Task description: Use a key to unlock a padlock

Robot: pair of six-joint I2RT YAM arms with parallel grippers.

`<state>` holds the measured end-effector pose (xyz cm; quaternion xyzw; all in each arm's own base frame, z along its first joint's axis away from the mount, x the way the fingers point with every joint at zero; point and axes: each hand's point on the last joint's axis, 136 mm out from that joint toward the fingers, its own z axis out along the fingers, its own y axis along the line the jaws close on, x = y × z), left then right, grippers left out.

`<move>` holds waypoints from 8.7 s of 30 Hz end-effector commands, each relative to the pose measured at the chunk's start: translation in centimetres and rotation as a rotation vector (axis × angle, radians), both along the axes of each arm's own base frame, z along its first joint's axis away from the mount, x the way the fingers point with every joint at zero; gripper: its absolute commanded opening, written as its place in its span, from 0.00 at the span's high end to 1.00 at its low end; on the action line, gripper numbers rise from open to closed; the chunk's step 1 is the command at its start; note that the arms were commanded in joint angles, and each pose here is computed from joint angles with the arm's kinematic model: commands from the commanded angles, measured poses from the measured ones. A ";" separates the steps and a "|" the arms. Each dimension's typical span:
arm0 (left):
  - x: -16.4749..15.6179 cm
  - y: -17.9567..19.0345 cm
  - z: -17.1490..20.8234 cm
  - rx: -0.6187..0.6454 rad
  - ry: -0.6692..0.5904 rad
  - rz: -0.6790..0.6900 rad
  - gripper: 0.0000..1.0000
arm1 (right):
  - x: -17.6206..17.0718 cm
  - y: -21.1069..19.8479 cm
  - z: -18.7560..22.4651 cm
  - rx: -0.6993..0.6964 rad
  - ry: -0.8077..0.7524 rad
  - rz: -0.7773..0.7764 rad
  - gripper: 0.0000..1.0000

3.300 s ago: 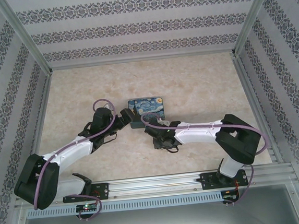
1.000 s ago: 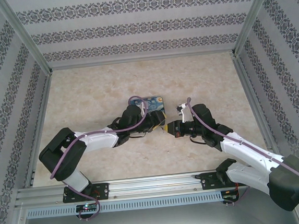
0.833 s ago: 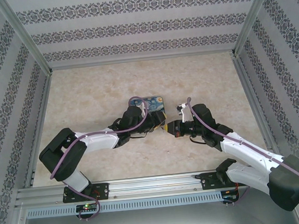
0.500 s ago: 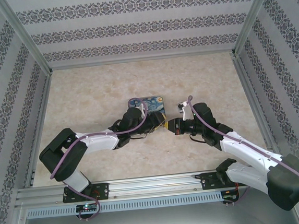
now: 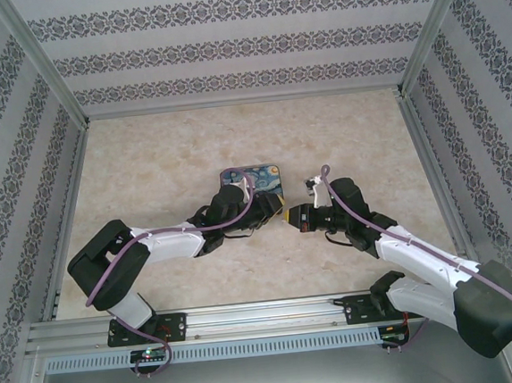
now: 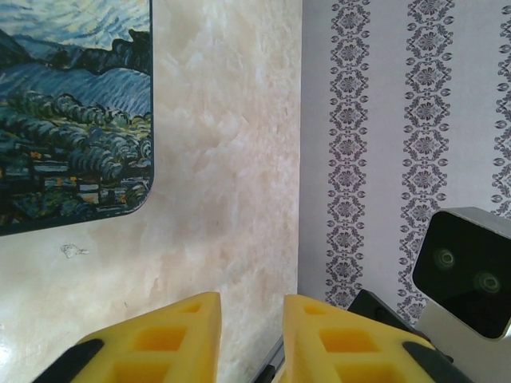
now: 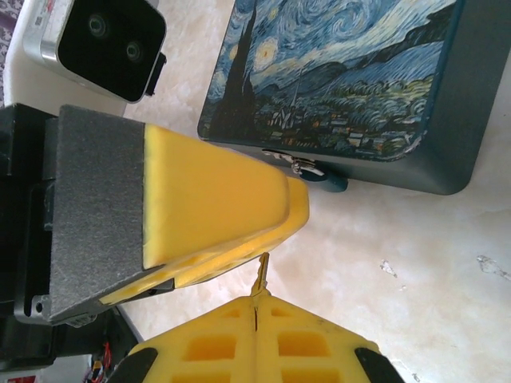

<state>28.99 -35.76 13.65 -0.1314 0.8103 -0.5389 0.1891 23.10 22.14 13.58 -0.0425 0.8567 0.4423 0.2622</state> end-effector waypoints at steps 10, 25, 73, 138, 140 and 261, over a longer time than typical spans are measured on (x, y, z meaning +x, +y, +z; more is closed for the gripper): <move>0.1 -0.6 -0.1 -0.001 -0.012 0.011 0.49 | 0.6 -0.8 1.2 0.038 -0.030 -0.042 1.00; 0.0 -2.0 1.7 -0.137 -0.007 0.011 0.70 | 0.9 -0.9 1.0 0.046 -0.027 -0.066 1.00; 2.2 3.9 8.1 0.075 -0.405 0.063 1.00 | 7.3 -4.3 6.4 0.107 -0.024 -0.329 0.02; 6.8 6.7 12.2 -0.289 -0.509 0.258 1.00 | 9.2 5.9 12.0 0.619 -0.198 -0.090 0.74; 6.8 6.7 12.1 -0.287 -0.506 0.260 1.00 | 9.3 6.0 11.8 0.620 -0.191 -0.090 0.76; 3.7 2.0 -8.9 0.261 -0.409 -0.052 0.30 | 14.6 2.6 -2.1 0.504 0.132 -0.183 1.00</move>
